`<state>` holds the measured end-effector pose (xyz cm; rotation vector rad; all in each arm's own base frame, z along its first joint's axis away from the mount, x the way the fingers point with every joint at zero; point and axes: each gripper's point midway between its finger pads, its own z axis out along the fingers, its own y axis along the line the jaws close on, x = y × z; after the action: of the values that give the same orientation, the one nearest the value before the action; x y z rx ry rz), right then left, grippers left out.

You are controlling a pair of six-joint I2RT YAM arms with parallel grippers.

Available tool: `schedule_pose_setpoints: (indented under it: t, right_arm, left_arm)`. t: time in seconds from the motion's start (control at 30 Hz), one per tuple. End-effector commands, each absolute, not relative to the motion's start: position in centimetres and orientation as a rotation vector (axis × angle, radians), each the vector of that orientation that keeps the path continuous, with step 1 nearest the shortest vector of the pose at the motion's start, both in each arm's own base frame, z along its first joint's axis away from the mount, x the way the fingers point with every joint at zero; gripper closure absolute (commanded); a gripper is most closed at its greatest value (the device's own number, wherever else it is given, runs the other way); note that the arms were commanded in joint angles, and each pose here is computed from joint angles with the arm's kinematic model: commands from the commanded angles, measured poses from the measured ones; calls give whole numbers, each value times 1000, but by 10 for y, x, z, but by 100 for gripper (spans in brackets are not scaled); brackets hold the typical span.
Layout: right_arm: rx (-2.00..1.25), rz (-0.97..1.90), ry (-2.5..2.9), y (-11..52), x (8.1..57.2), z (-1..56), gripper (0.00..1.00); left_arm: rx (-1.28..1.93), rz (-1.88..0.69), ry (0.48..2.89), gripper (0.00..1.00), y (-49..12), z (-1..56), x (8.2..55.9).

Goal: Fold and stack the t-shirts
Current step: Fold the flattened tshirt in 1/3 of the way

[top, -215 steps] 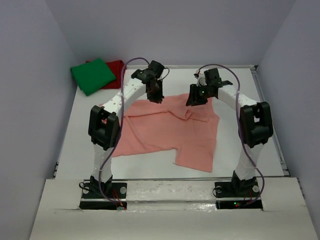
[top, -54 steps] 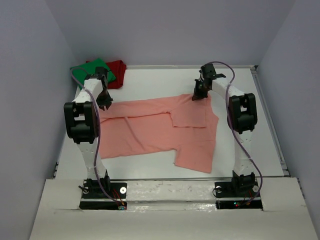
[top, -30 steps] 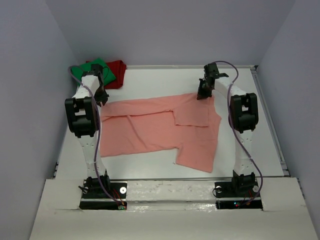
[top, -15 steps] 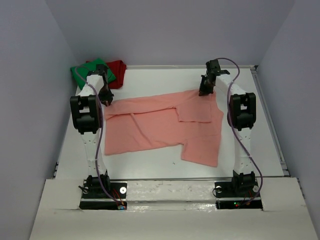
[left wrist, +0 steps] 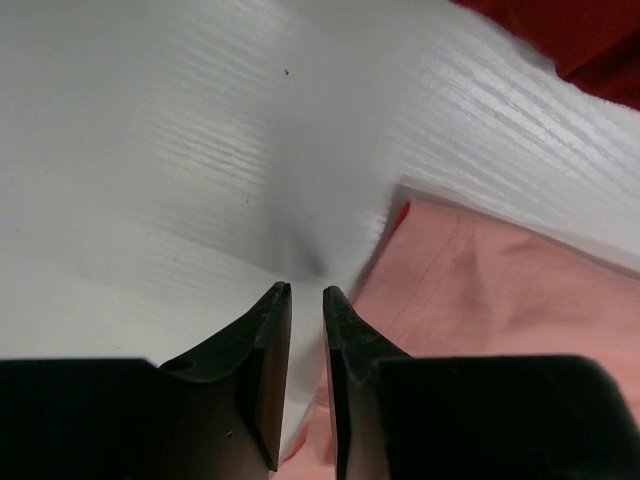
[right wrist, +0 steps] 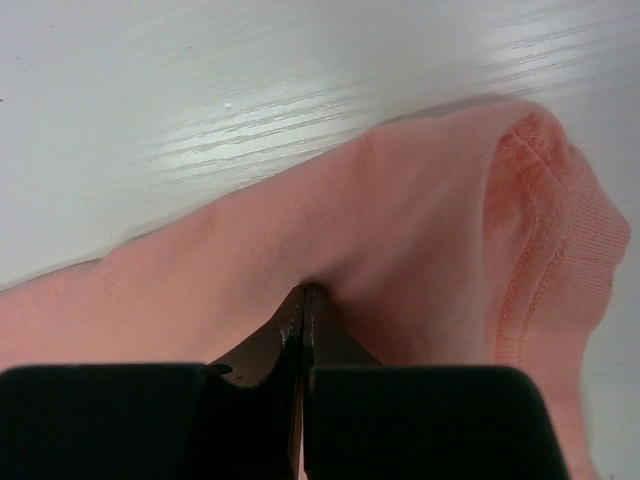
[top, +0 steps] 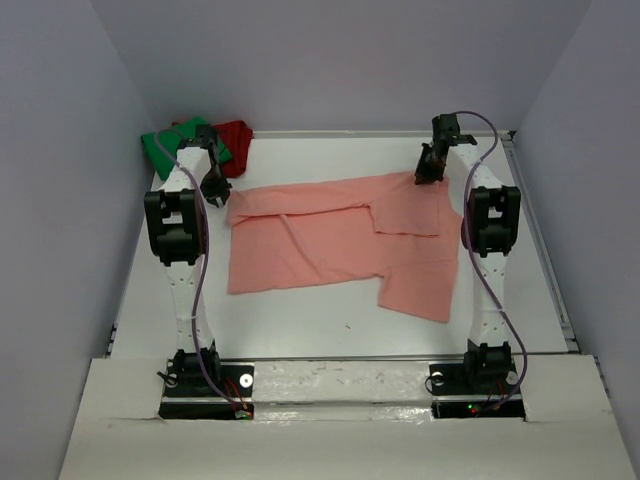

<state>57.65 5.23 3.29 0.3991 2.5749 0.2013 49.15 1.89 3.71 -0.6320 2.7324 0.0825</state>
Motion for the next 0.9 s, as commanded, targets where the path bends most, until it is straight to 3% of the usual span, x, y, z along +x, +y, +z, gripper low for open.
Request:
schedule_pose_setpoints:
  t: [0.0, 0.17, 0.4, 0.6, 0.87]
  right_arm:
    - [436, 120, 2603, 28, 574, 20, 100]
    - [432, 148, 2609, 32, 573, 17, 100]
    - [430, 207, 2615, 40, 573, 18, 100]
    - [432, 218, 2626, 41, 571, 13, 100]
    - [429, 210, 2628, 41, 571, 12, 100]
  left_arm:
    - [-594, 41, 2739, 70, 6, 39, 499]
    - [-605, 23, 2756, 70, 0, 28, 504]
    - [-672, 18, 2551, 70, 7, 101, 518]
    - [-655, 3, 2521, 70, -9, 131, 508]
    - [-631, -89, 2627, 69, -30, 108, 491]
